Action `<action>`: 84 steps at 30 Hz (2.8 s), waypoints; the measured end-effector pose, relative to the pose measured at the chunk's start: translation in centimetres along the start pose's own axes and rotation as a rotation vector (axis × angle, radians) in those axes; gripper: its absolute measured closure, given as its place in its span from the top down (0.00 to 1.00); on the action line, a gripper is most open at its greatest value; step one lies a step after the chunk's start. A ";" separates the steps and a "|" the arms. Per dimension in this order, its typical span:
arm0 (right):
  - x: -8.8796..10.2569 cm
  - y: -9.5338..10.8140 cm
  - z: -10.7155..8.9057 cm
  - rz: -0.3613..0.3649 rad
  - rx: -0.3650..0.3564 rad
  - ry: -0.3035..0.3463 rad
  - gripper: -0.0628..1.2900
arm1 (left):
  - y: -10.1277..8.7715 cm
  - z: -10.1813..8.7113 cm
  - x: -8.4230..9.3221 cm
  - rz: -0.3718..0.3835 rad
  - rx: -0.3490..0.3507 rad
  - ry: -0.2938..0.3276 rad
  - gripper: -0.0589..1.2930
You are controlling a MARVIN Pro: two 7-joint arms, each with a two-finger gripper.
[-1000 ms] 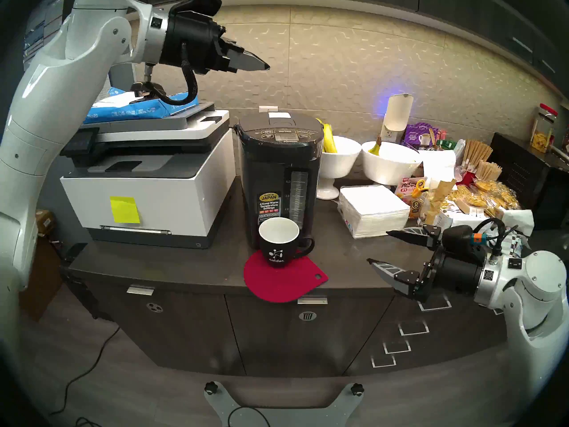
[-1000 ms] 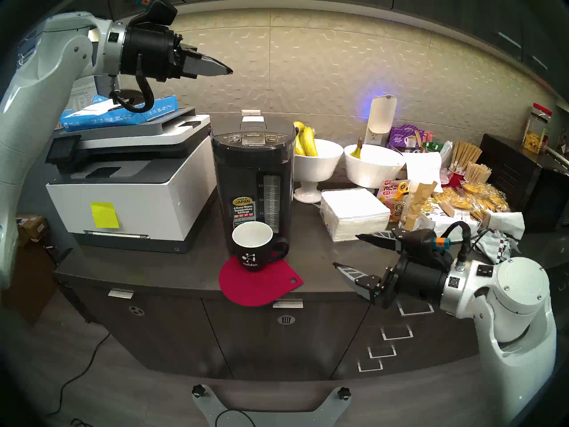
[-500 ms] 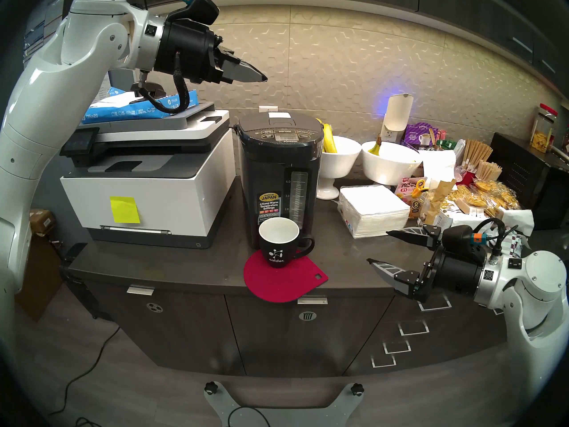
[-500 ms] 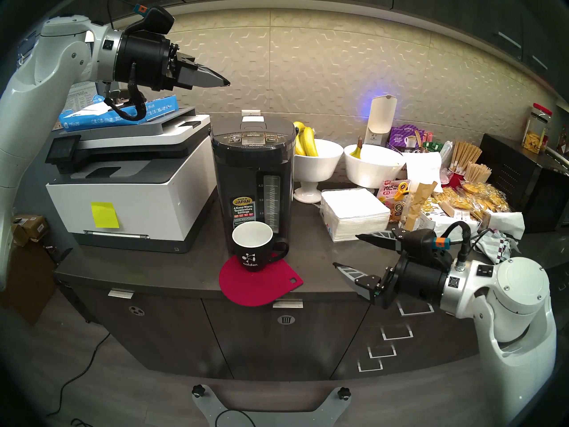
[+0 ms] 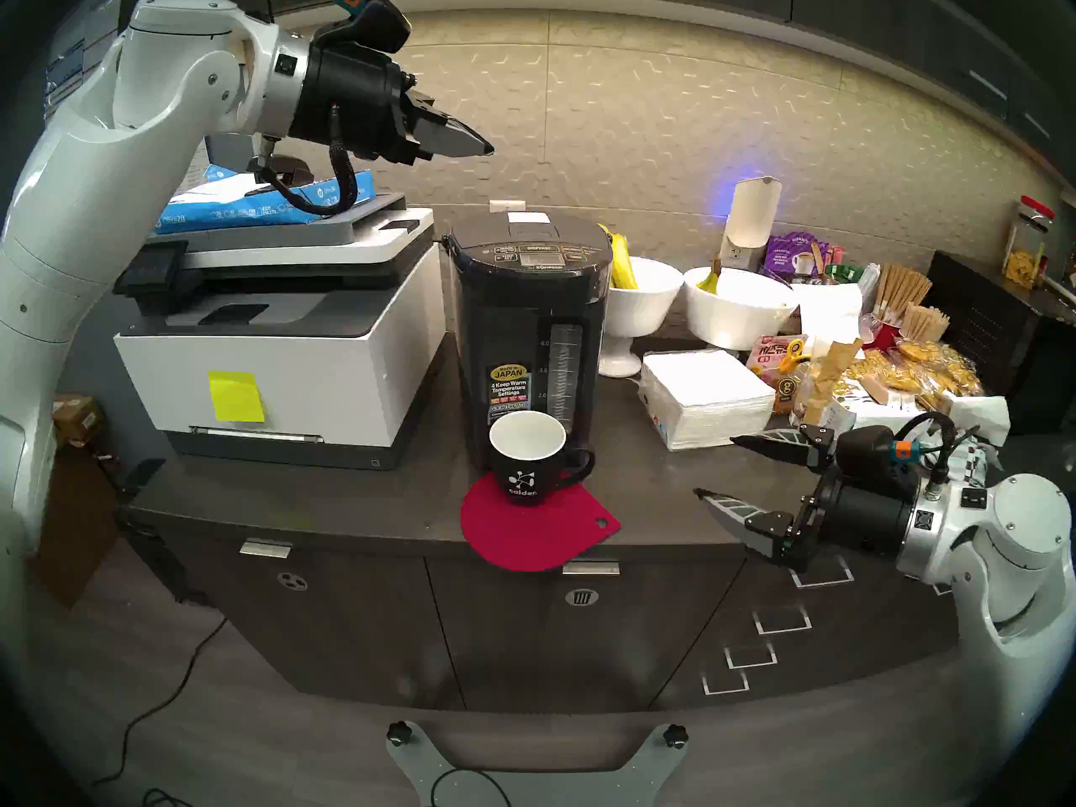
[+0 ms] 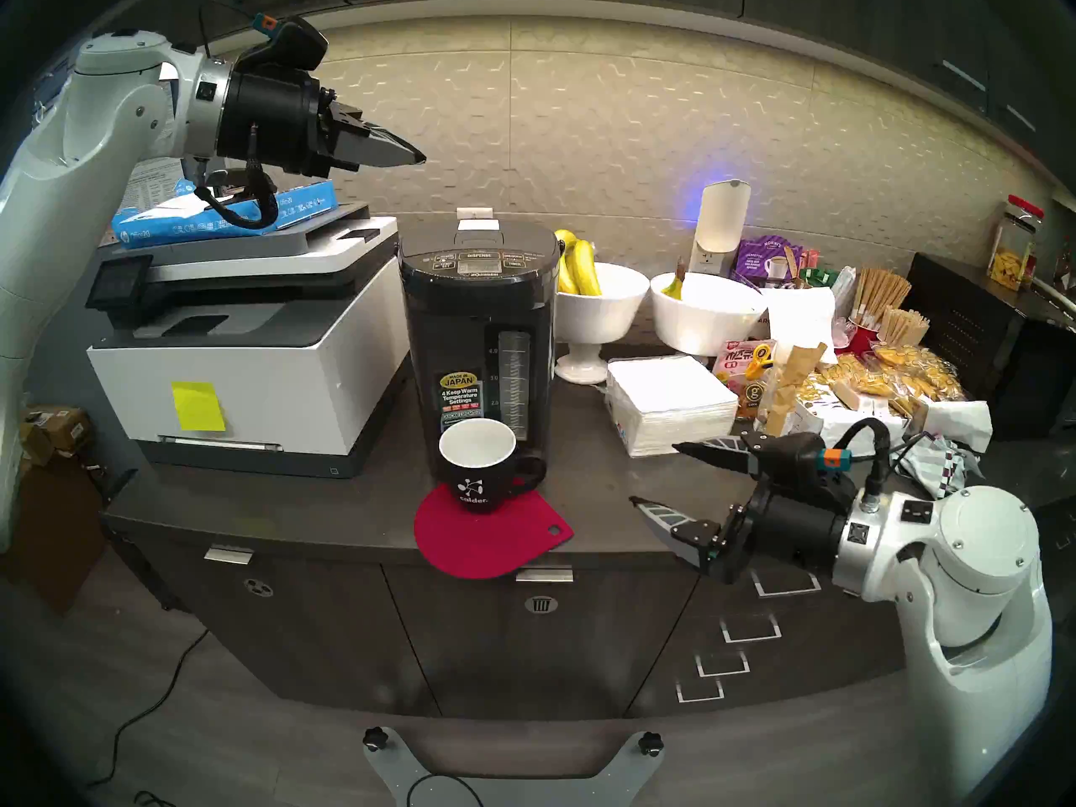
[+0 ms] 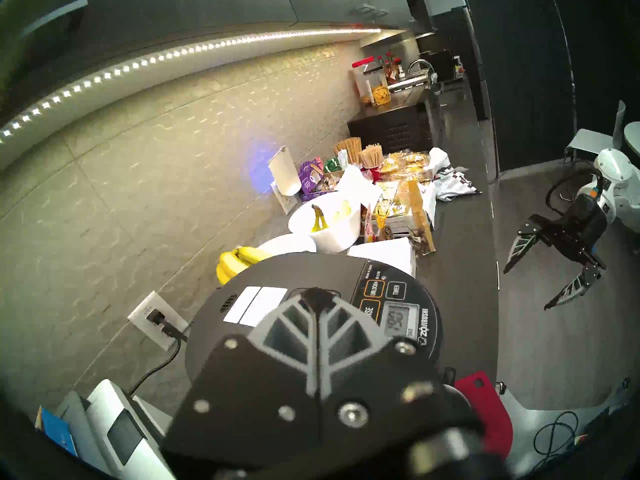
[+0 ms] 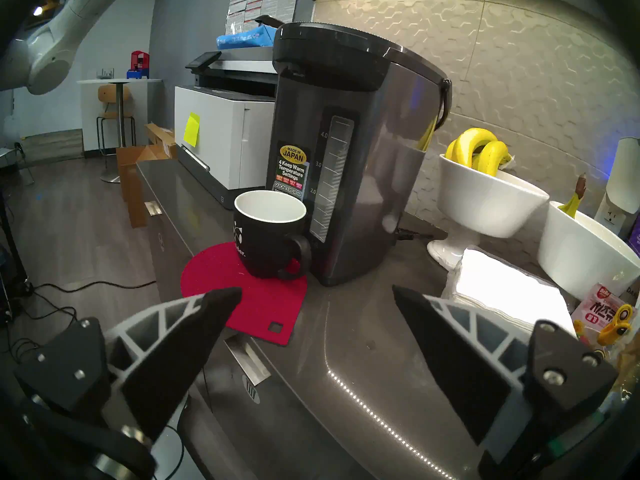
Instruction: Press the water dispenser button and fill the cup
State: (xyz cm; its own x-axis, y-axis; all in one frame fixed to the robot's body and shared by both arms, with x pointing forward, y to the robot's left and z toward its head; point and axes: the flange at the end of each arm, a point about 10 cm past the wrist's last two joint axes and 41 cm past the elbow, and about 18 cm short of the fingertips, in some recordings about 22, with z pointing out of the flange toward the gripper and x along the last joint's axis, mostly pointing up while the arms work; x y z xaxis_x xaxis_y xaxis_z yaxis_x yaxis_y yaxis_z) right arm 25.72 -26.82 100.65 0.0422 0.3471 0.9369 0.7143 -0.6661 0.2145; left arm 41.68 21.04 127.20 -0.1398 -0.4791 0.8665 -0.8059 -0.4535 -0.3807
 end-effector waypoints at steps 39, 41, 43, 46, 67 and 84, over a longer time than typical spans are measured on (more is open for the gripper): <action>0.0 0.0 0.0 0.000 0.000 0.000 0.96 | 0.7 2.4 2.8 0.070 -0.064 -0.072 0.03; 0.0 0.0 0.0 0.000 0.000 0.000 0.97 | 0.7 2.3 3.8 0.088 -0.062 -0.060 0.03; 0.0 0.0 0.0 0.000 0.000 0.000 0.97 | 0.7 2.4 4.6 0.101 -0.060 -0.054 0.03; 0.0 0.0 0.0 0.000 0.000 0.000 0.97 | 0.8 2.9 5.3 0.113 -0.056 -0.066 0.03; 0.0 0.0 0.0 0.000 0.000 0.000 0.97 | 1.9 6.7 4.5 0.110 -0.136 -0.159 0.03; 0.0 0.0 0.0 0.000 0.000 0.000 0.97 | 2.6 7.2 3.0 0.105 -0.212 -0.168 0.03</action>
State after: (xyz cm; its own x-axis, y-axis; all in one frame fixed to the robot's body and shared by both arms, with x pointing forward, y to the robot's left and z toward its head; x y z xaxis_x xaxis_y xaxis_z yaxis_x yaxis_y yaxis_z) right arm 25.72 -26.82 100.66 0.0421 0.3473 0.9368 0.7143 -0.6661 0.2148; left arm 43.25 12.98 126.52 -0.1457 -0.6411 0.7535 -0.8970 -0.2357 -0.3740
